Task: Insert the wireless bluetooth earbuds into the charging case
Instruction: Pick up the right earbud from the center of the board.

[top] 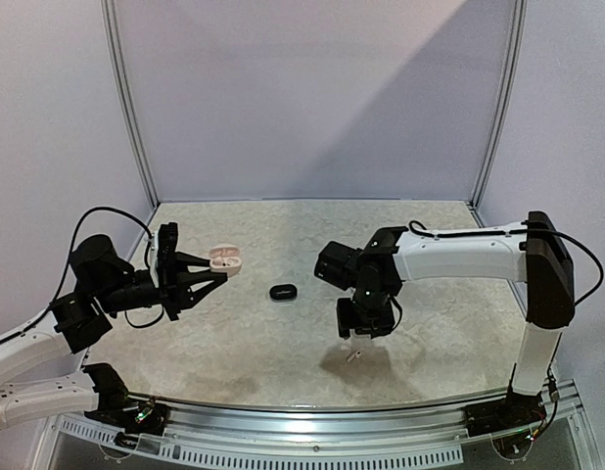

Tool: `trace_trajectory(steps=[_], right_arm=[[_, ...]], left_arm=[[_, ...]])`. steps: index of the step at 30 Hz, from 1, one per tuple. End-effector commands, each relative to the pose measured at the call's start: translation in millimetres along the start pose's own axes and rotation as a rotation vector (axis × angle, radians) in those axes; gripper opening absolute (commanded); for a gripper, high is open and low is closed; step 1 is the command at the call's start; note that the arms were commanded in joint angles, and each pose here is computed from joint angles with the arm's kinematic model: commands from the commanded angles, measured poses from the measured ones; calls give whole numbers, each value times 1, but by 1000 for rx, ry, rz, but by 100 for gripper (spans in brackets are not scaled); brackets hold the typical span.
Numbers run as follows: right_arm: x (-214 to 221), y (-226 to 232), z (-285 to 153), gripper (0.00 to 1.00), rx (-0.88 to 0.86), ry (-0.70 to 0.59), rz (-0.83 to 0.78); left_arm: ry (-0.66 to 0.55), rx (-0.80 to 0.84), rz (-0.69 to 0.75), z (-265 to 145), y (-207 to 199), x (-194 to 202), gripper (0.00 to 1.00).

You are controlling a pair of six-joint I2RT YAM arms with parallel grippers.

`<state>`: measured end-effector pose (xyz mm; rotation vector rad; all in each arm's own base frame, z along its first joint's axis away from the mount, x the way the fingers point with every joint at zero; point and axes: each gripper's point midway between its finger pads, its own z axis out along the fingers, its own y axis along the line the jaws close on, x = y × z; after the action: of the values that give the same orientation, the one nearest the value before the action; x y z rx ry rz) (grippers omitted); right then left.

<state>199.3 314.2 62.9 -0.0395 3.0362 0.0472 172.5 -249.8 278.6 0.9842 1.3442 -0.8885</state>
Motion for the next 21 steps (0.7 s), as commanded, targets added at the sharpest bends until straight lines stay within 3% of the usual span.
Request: trace_trajectory(steps=[1, 12, 21], right_arm=[[3, -1, 26, 56, 33, 27, 106], [16, -5, 54, 41, 73, 93, 100], [32, -13, 57, 39, 181, 133, -8]], left_arm=[[-8, -14, 9, -3, 3, 0, 0], [-15, -15, 15, -4, 2, 0, 0], [-14, -22, 16, -4, 4, -1, 0]])
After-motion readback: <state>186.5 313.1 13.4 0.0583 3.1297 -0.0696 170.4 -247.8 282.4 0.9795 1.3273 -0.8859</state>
